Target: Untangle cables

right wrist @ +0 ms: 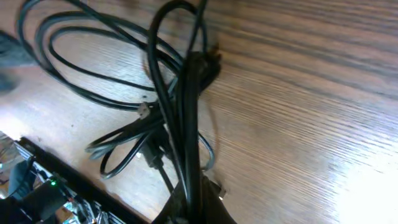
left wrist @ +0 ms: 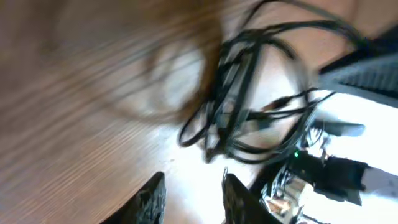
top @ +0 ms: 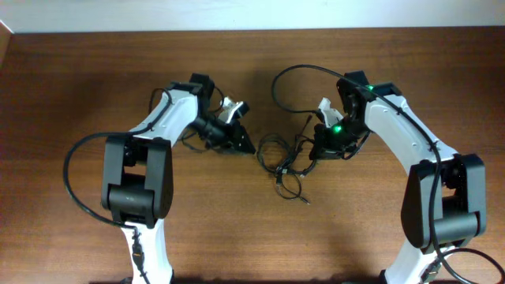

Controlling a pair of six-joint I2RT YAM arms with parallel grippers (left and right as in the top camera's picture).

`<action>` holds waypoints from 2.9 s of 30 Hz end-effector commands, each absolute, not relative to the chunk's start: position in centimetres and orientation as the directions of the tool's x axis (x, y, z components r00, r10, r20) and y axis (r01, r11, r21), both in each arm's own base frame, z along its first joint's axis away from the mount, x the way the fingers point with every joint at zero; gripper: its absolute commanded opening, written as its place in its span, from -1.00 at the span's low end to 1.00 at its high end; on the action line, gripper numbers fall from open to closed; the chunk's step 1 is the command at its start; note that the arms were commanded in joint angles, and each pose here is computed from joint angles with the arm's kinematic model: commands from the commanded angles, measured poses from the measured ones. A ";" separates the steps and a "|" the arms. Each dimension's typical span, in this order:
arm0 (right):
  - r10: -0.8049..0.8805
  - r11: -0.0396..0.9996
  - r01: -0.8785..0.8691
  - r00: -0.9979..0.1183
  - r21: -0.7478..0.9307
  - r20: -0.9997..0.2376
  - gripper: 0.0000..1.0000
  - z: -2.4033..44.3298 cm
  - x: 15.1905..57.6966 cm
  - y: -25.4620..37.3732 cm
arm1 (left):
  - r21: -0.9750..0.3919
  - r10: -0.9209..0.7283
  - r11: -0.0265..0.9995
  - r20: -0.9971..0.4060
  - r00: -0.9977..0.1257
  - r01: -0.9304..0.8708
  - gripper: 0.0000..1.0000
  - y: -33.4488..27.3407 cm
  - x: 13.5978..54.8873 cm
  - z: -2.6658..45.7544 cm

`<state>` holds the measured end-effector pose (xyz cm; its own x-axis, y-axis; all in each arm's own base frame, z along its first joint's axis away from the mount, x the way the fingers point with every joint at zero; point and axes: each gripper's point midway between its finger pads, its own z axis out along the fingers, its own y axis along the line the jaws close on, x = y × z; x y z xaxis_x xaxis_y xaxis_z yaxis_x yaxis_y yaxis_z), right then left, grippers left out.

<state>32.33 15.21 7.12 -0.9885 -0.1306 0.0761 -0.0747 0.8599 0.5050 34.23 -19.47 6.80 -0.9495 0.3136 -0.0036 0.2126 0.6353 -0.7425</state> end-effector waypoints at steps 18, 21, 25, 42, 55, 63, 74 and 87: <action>-0.175 0.818 -0.140 -0.984 0.558 0.010 -0.92 8.9 32.6 17.3 | -0.442 0.447 0.783 -0.087 -0.890 0.437 -0.87 -24.1 34.7 3.1; -0.207 0.813 -0.169 -0.978 0.557 0.004 -0.92 8.9 32.3 17.1 | -0.277 0.376 0.879 -0.096 -0.922 0.388 -1.00 -21.6 36.7 1.4; -0.200 0.864 -0.165 -0.980 0.475 0.023 -0.92 8.1 32.4 13.4 | -0.263 0.375 0.880 -0.122 -0.919 0.394 -0.96 -21.6 37.2 0.8; -0.122 0.805 -0.320 -0.913 0.500 -0.389 0.48 11.9 41.9 14.1 | -0.437 0.423 0.798 -0.084 -0.902 0.414 -0.99 -23.9 35.9 0.9; -0.091 0.881 -0.101 -0.995 0.462 -0.045 0.57 9.5 35.2 11.9 | -0.480 0.354 0.813 -0.042 -0.934 0.329 -0.10 -24.7 36.7 6.2; 0.091 0.944 0.077 -0.995 0.322 -0.030 0.66 8.4 36.4 4.5 | -0.317 0.017 0.948 0.136 -0.991 -0.027 -0.02 -25.9 34.7 5.1; 0.156 0.932 0.137 -0.987 0.335 -0.028 0.71 8.5 36.7 2.4 | -0.217 -0.189 0.958 0.012 -0.982 -0.187 -0.30 -28.0 36.6 3.3; 0.146 0.918 0.132 -0.989 0.375 -0.010 0.72 8.4 36.2 3.1 | -0.298 -0.117 0.947 0.022 -0.993 -0.118 -1.00 -29.0 36.4 1.9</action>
<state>36.26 2.32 7.54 -0.9879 0.1551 0.0052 0.1479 0.9307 0.3346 37.02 -28.36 2.23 -0.9745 -0.2241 -0.0114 -0.2143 0.9446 -0.2487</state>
